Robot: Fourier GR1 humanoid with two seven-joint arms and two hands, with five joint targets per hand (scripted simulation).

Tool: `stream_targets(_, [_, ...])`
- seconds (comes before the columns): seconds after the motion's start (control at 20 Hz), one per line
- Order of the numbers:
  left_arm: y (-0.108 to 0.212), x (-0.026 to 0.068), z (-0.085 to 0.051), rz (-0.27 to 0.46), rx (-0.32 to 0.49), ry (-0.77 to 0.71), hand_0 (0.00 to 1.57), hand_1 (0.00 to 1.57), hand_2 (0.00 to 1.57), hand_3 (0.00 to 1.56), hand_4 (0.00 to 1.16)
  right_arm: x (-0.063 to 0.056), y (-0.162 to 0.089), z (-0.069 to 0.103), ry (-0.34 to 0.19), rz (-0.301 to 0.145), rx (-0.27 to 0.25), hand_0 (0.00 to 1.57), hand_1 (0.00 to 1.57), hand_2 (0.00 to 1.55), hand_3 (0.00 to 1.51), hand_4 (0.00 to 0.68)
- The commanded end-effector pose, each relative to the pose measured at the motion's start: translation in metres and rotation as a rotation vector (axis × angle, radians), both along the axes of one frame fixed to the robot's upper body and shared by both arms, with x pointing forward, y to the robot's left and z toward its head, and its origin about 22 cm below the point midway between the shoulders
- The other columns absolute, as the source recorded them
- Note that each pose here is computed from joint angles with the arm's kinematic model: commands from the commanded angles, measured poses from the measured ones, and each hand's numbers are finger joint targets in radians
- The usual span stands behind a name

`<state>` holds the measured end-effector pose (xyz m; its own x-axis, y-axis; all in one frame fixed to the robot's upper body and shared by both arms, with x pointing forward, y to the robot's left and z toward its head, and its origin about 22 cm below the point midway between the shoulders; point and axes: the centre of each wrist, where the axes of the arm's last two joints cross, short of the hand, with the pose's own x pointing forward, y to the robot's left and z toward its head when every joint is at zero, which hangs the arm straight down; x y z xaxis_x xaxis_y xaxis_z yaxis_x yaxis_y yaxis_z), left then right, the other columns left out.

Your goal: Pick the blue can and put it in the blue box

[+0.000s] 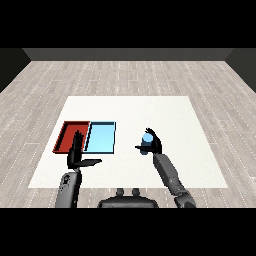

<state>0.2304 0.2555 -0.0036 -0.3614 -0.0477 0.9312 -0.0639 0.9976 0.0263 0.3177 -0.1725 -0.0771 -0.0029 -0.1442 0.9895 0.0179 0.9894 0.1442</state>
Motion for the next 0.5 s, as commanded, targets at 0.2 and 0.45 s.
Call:
stream_targets(0.2, [-0.015, -0.0065, -0.004, -0.004, -0.011, -0.009, 0.0, 0.0, 0.0, 0.0, 0.0, -0.005, 0.001, -0.007, 0.052, -0.07, -0.076, 1.47, 1.47, 1.46, 1.44, 0.554])
stream_targets(0.45, [-0.012, 0.0101, 0.011, -0.007, 0.028, -0.016, 0.0, 0.0, 0.0, 0.0, 0.0, 0.006, 0.009, 0.028, -0.003, -0.028, -0.093, 1.45, 1.45, 1.44, 1.31, 0.481])
